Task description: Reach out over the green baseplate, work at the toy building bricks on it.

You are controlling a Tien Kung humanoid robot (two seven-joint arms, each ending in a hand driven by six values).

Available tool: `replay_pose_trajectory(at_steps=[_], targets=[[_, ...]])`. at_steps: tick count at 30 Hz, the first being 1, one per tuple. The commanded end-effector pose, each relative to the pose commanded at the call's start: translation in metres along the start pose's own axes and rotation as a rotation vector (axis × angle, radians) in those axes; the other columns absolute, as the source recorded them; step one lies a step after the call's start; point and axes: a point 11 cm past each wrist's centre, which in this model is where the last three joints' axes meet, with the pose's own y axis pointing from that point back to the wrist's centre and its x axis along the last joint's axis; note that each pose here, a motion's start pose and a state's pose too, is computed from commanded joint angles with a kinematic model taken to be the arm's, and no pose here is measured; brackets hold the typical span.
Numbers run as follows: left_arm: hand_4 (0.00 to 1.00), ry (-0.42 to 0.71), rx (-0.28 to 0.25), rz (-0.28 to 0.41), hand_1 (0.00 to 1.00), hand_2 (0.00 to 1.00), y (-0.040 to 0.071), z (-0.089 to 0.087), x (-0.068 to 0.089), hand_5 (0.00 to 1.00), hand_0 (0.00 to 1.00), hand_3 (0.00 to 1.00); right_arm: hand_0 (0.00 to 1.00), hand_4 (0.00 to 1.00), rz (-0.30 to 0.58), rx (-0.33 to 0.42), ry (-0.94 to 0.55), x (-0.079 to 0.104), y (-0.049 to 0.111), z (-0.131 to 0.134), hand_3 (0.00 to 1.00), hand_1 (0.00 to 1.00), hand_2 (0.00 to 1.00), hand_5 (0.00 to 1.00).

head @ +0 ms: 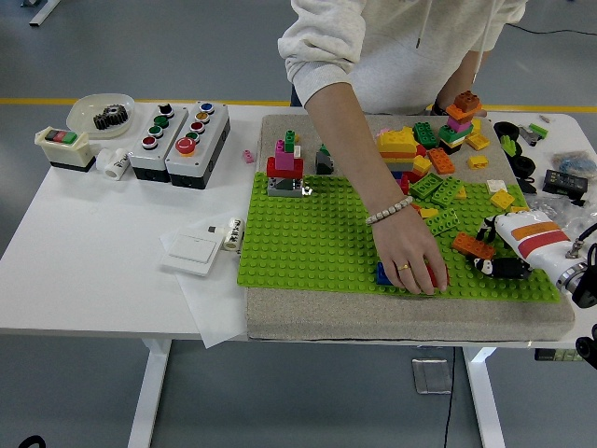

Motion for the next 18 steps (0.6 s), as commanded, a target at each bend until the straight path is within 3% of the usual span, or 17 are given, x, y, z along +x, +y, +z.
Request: replay_pose_trajectory(at_steps=[18], targets=[[0.678, -0.002, -0.003, 0.003, 0.639, 0.714, 0.000, 0.001, 0.003, 0.675, 0.689, 0.621, 0.163, 0.681, 0.033, 0.027, 0.002, 0.011, 0.000, -0.006, 0.498, 0.331, 0.462, 0.536]])
